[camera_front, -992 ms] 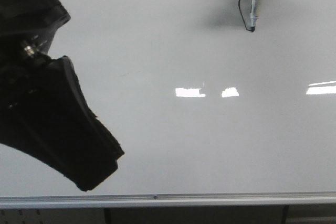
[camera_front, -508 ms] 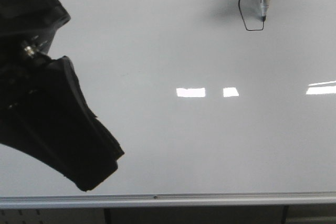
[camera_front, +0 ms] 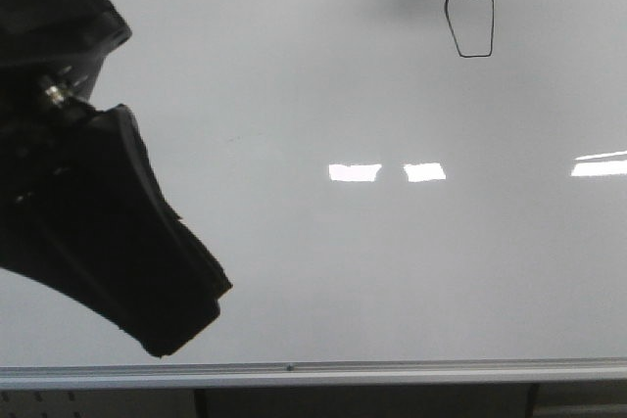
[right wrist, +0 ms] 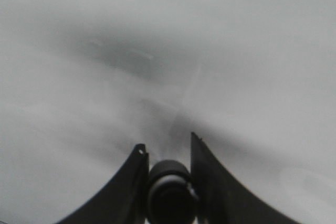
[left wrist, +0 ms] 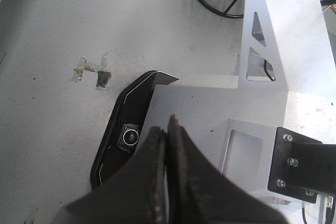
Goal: Write number 0 on whiteboard
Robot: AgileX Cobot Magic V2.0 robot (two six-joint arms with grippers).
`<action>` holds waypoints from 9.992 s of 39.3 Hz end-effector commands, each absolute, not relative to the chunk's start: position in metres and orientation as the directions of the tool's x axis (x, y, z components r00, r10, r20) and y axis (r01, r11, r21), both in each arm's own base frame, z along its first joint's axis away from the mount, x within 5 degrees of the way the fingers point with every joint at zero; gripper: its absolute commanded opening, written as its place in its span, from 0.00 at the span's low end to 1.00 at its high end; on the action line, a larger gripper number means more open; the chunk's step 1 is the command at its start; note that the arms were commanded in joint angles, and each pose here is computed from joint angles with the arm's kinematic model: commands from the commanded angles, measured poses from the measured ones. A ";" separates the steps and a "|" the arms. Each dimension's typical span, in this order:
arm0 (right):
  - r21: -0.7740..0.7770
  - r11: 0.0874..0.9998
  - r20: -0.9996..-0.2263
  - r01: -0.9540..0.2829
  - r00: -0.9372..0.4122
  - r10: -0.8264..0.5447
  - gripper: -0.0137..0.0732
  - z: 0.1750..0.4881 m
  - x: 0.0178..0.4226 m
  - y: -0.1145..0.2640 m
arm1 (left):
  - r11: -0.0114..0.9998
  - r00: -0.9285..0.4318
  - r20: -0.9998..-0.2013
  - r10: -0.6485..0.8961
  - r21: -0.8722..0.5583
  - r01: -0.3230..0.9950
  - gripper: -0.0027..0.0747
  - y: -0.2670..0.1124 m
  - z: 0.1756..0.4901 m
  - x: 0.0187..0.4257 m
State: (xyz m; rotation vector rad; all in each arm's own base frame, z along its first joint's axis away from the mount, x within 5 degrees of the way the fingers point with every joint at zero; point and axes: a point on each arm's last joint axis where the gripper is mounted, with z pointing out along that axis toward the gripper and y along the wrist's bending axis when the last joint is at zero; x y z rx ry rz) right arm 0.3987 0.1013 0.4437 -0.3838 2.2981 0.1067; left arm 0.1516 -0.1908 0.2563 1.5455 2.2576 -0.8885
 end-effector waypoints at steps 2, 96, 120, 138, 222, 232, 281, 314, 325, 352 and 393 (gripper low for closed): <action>0.001 0.944 -0.832 -0.330 -0.523 -0.183 0.09 0.480 0.383 0.101 | 0.240 -0.403 -0.592 0.698 -0.337 0.910 0.01 -0.194 0.274 0.151; 0.608 0.355 -0.622 -0.711 -0.704 -0.343 0.09 0.366 0.189 0.125 | 0.004 -0.388 -0.846 0.366 -0.415 0.910 0.06 -0.218 0.311 0.146; 0.540 0.354 -0.724 -0.764 -0.636 -0.267 0.58 0.376 0.190 0.126 | 0.027 -0.337 -0.836 0.432 -0.361 0.932 0.01 -0.215 0.304 0.147; 0.115 0.674 -0.950 -0.730 -0.280 -0.141 0.57 0.406 0.145 0.088 | 0.651 -0.648 -0.657 0.385 -0.304 0.695 0.01 -0.160 0.279 0.210; 0.046 0.850 -0.998 -0.525 -0.054 0.021 0.08 0.324 0.063 0.044 | 0.997 -0.617 -0.783 -0.076 -0.077 -0.025 0.81 0.029 0.255 0.334; 0.046 0.847 -0.998 -0.530 -0.058 0.018 0.08 0.324 0.062 0.045 | 0.998 -0.568 -0.823 -0.023 -0.048 0.029 0.81 0.022 0.291 0.295; 0.046 0.847 -0.998 -0.530 -0.058 0.018 0.08 0.324 0.062 0.045 | 0.999 -0.011 -1.000 0.013 0.013 0.046 0.01 -0.007 0.317 0.065; 0.046 0.847 -0.998 -0.530 -0.058 0.018 0.08 0.324 0.062 0.045 | 1.000 0.012 -1.000 0.019 0.019 0.020 0.01 -0.005 0.316 0.066; 0.046 0.847 -0.998 -0.530 -0.058 0.018 0.08 0.324 0.062 0.045 | 0.999 -0.001 -1.000 -0.017 -0.017 -0.029 0.01 0.001 0.288 0.061; 0.047 0.847 -0.998 -0.530 -0.059 0.018 0.08 0.324 0.063 0.045 | 0.999 0.075 -0.997 -0.036 -0.036 -0.006 0.01 0.000 0.204 0.056; 0.047 0.847 -0.998 -0.530 -0.059 0.018 0.08 0.324 0.063 0.045 | 0.999 0.075 -0.996 -0.037 -0.037 -0.006 0.01 0.000 0.204 0.056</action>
